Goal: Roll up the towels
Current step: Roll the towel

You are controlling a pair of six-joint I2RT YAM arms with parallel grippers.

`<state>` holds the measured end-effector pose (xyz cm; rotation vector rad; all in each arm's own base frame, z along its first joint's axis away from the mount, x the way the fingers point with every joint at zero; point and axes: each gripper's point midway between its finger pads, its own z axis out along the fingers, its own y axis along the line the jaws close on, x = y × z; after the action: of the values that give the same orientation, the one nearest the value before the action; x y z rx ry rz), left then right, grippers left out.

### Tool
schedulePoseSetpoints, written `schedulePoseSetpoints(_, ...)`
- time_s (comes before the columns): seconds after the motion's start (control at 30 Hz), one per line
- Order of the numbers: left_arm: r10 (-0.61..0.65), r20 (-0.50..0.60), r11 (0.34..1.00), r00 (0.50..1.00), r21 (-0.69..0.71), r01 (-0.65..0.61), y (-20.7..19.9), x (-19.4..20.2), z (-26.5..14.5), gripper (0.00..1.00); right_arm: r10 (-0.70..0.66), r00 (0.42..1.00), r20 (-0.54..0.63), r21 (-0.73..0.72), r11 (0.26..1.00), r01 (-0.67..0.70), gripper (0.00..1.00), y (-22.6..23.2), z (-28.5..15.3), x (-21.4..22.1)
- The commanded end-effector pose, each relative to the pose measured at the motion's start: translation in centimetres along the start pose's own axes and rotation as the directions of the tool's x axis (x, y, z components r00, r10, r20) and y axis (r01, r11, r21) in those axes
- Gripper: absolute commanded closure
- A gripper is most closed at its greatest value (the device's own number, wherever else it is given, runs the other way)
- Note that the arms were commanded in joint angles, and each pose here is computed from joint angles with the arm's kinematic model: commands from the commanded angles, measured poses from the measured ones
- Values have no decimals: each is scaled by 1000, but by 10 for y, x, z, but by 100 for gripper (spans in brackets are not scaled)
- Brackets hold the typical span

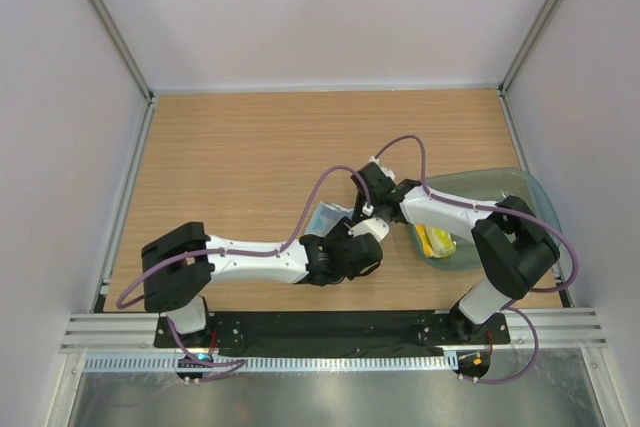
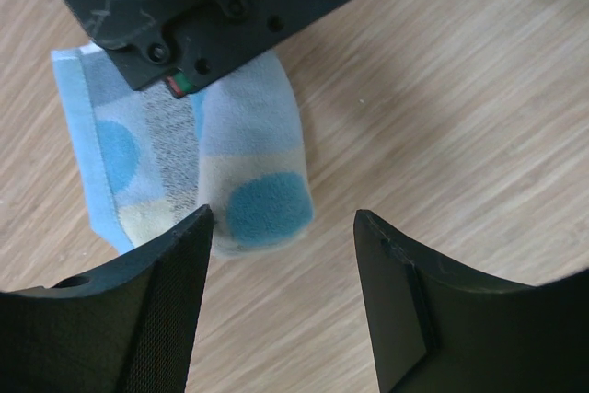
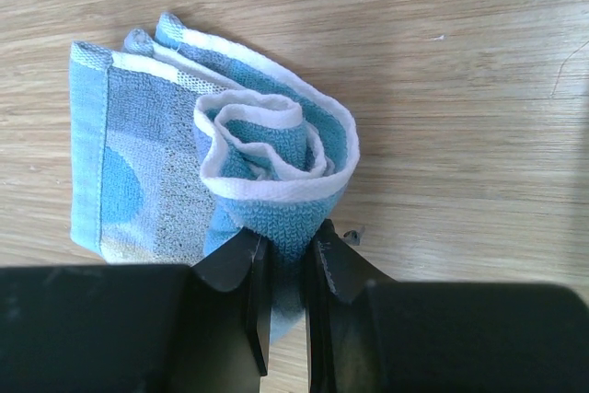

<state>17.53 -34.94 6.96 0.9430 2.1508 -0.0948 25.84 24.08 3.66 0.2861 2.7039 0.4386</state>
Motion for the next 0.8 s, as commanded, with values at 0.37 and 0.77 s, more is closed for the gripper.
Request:
schedulePoseSetpoints(0.37,19,79,999,997,-36,-17,-12,-22,13,39,-37,998,-43,-7,999,37,94,5,-1,6)
schedulePoseSetpoints(0.77,75,40,994,996,-83,-72,-37,21,22,41,-34,997,-74,-47,998,30,94,18,-4,6)
